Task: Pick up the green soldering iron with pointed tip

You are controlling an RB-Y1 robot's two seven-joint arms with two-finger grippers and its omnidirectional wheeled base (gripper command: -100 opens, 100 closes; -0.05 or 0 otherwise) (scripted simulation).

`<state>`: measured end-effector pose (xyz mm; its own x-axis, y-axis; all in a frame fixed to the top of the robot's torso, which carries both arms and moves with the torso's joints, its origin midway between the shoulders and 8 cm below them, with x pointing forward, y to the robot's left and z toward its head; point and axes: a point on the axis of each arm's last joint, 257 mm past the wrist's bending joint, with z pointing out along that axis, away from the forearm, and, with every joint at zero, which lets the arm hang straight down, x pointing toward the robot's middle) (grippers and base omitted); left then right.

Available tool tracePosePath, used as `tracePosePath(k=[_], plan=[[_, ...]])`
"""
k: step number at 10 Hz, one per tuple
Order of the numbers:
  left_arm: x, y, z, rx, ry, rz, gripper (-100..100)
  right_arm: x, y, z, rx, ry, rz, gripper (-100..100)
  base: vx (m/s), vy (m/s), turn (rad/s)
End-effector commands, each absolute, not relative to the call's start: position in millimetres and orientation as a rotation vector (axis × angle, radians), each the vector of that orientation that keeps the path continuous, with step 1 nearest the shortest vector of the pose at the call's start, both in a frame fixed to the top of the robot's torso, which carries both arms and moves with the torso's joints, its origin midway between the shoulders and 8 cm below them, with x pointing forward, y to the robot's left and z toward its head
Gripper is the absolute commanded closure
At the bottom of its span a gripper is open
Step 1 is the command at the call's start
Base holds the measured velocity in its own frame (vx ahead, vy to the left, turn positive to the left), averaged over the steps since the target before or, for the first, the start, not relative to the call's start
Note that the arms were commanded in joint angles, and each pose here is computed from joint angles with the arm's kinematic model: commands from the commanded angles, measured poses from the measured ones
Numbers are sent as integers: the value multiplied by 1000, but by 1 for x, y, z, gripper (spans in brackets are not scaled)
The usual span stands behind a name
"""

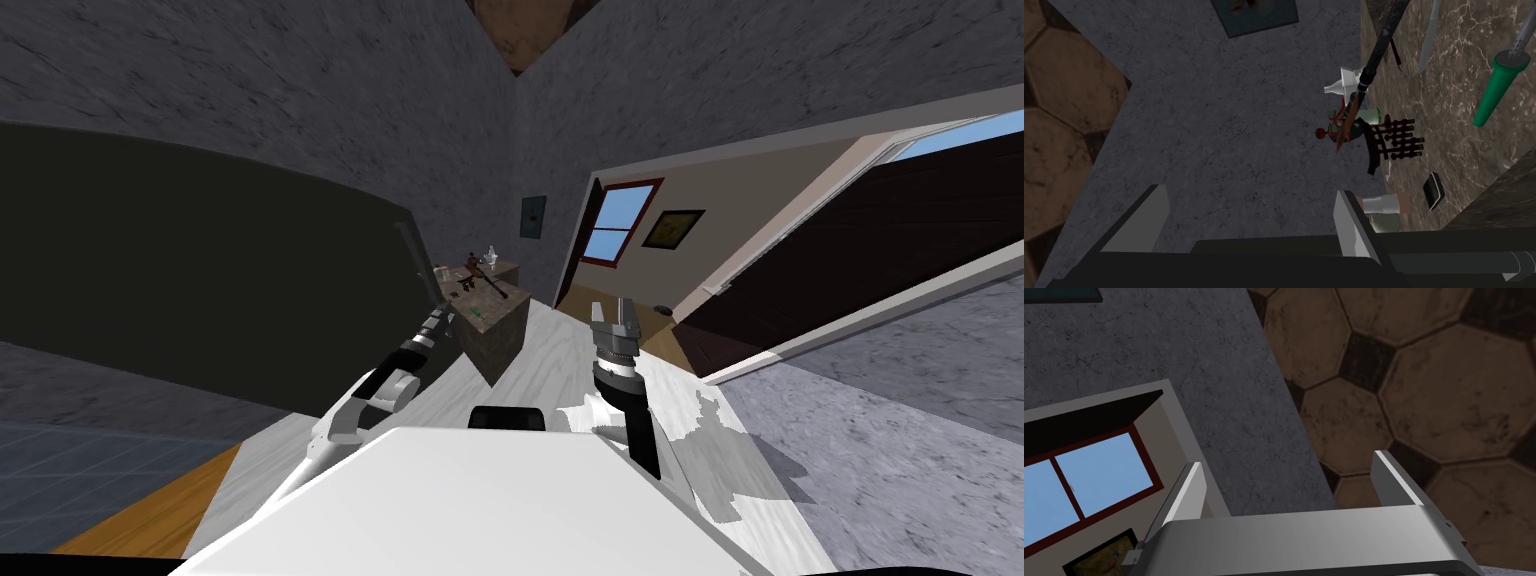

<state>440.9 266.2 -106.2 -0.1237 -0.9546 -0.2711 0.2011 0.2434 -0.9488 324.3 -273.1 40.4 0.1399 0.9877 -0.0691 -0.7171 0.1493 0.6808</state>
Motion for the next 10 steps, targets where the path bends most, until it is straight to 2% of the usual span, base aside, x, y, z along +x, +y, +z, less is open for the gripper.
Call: tracePosePath(k=[1, 4, 10], plan=[[447, 267, -121, -810, 1365, -1169, -100, 324, -273, 40, 567, 587, 1331, 0, 14, -97, -25], [456, 268, -145, -812, 1490, -1113, -100, 324, -273, 40, 567, 587, 1331, 0, 29, -129, -20], [463, 277, -188, -815, 1700, -991, -100, 324, -273, 40, 567, 587, 1331, 0, 35, -82, -10]])
